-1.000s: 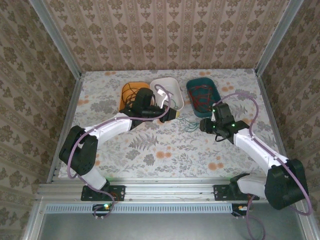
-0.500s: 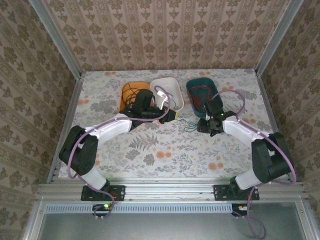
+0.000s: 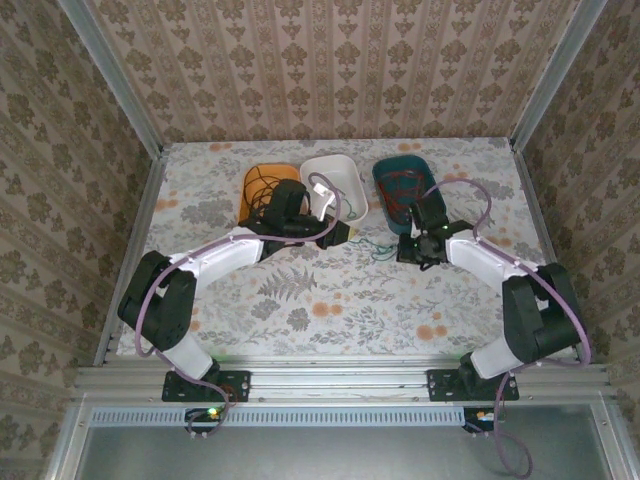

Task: Untangle the cables

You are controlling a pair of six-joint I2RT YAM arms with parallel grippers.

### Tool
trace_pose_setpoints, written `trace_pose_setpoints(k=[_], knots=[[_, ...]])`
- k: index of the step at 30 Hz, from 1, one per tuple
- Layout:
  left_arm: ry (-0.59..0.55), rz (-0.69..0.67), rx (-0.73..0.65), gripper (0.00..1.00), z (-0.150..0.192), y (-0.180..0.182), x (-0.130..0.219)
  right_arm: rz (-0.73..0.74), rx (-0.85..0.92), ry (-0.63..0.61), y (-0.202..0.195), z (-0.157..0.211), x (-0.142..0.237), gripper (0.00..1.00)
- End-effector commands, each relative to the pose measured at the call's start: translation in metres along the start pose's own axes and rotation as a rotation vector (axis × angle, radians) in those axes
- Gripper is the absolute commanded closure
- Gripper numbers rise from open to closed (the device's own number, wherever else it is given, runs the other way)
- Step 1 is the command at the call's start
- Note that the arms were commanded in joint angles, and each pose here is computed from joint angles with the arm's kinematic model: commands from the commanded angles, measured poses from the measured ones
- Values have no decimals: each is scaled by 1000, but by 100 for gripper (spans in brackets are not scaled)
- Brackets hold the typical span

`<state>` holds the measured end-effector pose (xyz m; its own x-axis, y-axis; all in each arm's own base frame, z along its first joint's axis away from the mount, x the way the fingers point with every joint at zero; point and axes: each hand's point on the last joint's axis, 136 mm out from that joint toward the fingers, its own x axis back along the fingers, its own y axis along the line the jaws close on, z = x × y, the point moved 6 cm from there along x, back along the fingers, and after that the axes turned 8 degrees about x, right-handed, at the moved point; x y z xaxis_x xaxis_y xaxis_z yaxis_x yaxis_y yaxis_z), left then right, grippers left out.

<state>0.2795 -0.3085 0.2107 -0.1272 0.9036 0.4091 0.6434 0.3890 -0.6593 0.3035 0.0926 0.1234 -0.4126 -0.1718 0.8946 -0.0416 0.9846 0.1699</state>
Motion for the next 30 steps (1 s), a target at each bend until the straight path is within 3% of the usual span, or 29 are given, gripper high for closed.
trace_pose_setpoints(k=[1, 12, 30], knots=[[3, -28, -8, 100, 3, 7, 8, 55, -48, -97, -12, -9, 23, 100], [-69, -76, -41, 100, 0, -2, 55, 205, -336, -289, -71, -5, 74, 100], [-574, -100, -106, 100, -57, -27, 205, 262, -560, -244, -109, 22, 62, 100]])
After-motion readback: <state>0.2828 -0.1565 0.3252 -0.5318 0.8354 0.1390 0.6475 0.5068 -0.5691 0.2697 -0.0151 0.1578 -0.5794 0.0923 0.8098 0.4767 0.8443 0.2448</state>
